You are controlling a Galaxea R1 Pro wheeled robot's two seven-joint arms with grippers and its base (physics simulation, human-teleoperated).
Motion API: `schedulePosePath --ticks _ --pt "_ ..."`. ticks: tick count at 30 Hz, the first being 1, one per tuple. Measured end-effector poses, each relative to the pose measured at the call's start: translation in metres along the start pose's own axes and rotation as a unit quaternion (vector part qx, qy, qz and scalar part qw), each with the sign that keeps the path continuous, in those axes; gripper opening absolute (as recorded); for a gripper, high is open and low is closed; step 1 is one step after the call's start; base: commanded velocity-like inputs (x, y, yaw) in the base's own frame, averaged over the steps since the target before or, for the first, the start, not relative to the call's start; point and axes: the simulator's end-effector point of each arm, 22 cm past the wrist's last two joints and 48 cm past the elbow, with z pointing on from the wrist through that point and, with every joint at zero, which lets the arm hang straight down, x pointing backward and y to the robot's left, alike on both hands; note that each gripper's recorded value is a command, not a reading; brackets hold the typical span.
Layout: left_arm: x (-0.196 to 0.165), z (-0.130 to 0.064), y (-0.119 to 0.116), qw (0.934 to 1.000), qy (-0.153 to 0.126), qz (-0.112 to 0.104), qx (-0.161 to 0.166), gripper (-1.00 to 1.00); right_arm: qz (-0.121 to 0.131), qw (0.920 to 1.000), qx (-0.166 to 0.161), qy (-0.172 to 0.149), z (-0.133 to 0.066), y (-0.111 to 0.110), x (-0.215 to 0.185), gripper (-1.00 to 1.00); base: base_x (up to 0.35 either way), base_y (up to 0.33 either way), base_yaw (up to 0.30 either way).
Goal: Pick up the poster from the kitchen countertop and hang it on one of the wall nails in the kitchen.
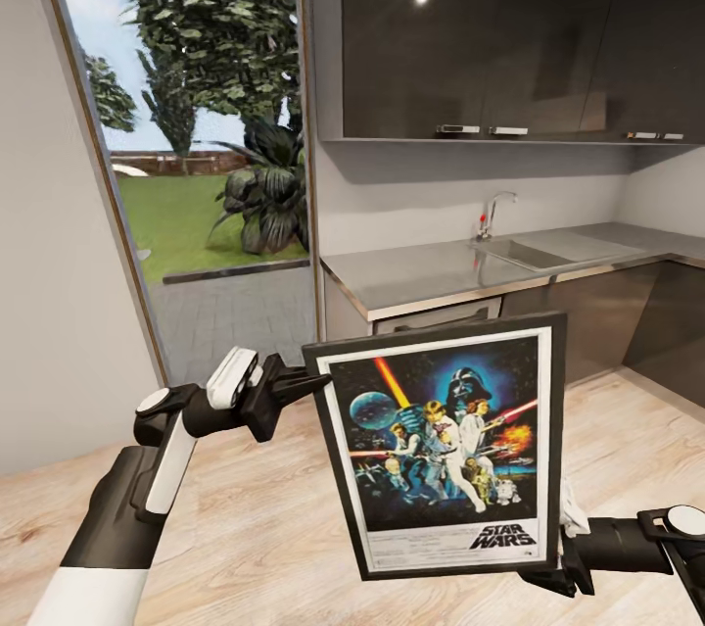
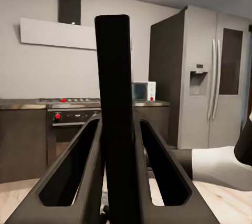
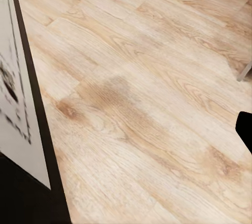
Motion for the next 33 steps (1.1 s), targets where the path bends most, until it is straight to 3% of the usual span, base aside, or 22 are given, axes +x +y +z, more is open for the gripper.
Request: schedulePosePath --ticks 6,11,28,33 --pt "0.000 -0.007 0.002 1.0000 0.006 0.004 -0.005 -1.00 -0.001 1.0000 0.000 0.000 0.000 0.000 0.000 1.00 0.000 0.000 0.000" --pt "-0.002 -0.022 0.003 0.9994 0.027 0.017 -0.015 -1.00 -0.001 1.0000 0.000 0.000 0.000 0.000 0.000 1.00 0.000 0.000 0.000" --pt "-0.001 -0.022 0.002 0.9993 0.031 0.019 -0.013 -1.00 -0.002 1.0000 -0.001 0.000 0.000 0.000 -0.001 1.00 0.000 0.000 0.000" --pt "-0.001 -0.021 0.001 0.9993 0.031 0.018 -0.011 -1.00 -0.017 0.9998 -0.009 0.004 0.004 0.005 -0.008 1.00 0.000 0.000 0.000"
